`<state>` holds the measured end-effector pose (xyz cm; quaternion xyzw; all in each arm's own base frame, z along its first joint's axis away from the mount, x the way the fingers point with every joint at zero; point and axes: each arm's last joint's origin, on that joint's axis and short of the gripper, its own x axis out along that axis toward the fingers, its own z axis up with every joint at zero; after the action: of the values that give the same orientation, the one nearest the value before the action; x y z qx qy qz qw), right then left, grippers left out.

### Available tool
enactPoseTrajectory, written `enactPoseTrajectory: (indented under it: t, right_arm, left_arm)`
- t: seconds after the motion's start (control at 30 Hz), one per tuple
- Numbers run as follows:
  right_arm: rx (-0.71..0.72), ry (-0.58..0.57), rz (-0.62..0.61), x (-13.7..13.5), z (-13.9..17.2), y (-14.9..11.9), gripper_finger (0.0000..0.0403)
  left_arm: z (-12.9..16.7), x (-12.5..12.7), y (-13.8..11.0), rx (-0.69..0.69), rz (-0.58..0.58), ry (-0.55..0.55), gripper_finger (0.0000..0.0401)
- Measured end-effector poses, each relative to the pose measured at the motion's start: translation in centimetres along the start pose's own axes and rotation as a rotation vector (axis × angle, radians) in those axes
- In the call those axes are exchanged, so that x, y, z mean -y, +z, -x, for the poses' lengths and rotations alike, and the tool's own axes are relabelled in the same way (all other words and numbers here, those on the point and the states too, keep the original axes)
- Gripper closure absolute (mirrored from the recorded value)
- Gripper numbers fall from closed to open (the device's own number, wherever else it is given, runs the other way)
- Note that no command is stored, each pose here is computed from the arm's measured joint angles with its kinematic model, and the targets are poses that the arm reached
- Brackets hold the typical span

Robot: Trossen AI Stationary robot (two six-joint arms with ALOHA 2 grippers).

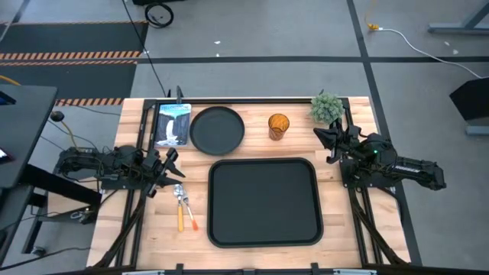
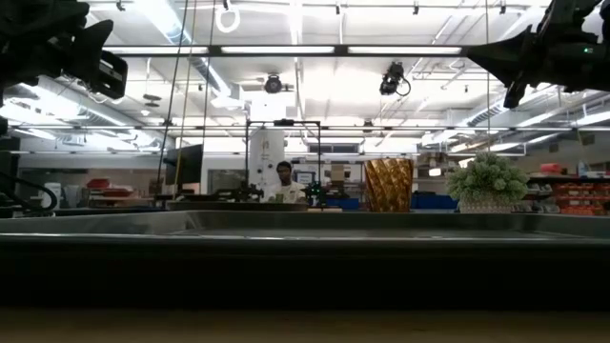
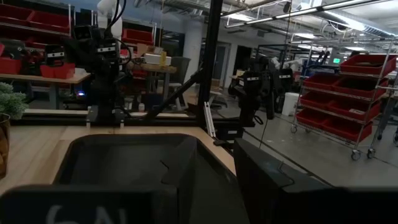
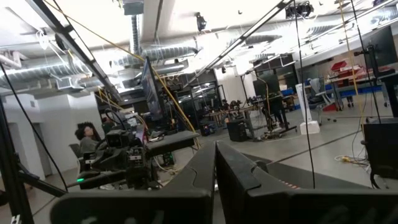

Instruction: Pick and place plate/cup/fork/spoon on tray

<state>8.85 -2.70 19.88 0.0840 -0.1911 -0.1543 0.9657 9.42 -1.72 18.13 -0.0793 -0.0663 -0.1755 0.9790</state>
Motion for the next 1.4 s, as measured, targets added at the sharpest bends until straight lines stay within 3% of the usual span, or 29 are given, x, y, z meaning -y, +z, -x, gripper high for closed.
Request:
enactPoseTrajectory:
  t: [0.17,0.27,0.37,0.47,0.57,0.9,1.17,1.27,1.4]
  right_arm:
    - [0.0,-0.001,0.0,0.0,0.0,0.0,0.0384]
    - [0.0,0.0,0.0,0.0,0.0,0.0,0.0384]
    - [0.0,0.0,0.0,0.0,0.0,0.0,0.0384]
    - [0.0,0.0,0.0,0.0,0.0,0.0,0.0384]
    - [0.0,0.0,0.0,0.0,0.0,0.0,0.0384]
    - [0.0,0.0,0.0,0.0,0.0,0.0,0.0384]
    - [0.001,-0.001,0.01,0.0,0.0,0.0,0.0384]
    - [0.027,0.001,0.096,0.0,0.0,0.3,0.0384]
    - [0.018,0.031,0.072,-0.1,0.0,0.2,0.0384]
  left_arm:
    - [0.0,0.0,0.0,0.003,0.0,0.0,0.0284]
    - [0.1,0.1,1.0,0.107,-0.015,0.019,0.0284]
    - [0.2,0.2,1.8,0.195,0.133,0.013,0.0284]
    - [0.2,0.2,1.9,0.2,0.255,-0.001,0.0284]
    - [0.2,0.2,1.8,0.191,0.302,-0.005,0.0284]
    - [0.2,0.1,1.9,0.211,0.304,0.029,0.0284]
    - [0.1,-0.3,1.2,0.157,0.112,0.144,0.0284]
    - [0.0,-0.7,0.7,0.112,0.057,0.245,0.0284]
    - [-0.3,-1.3,0.7,0.106,-0.063,0.424,0.0284]
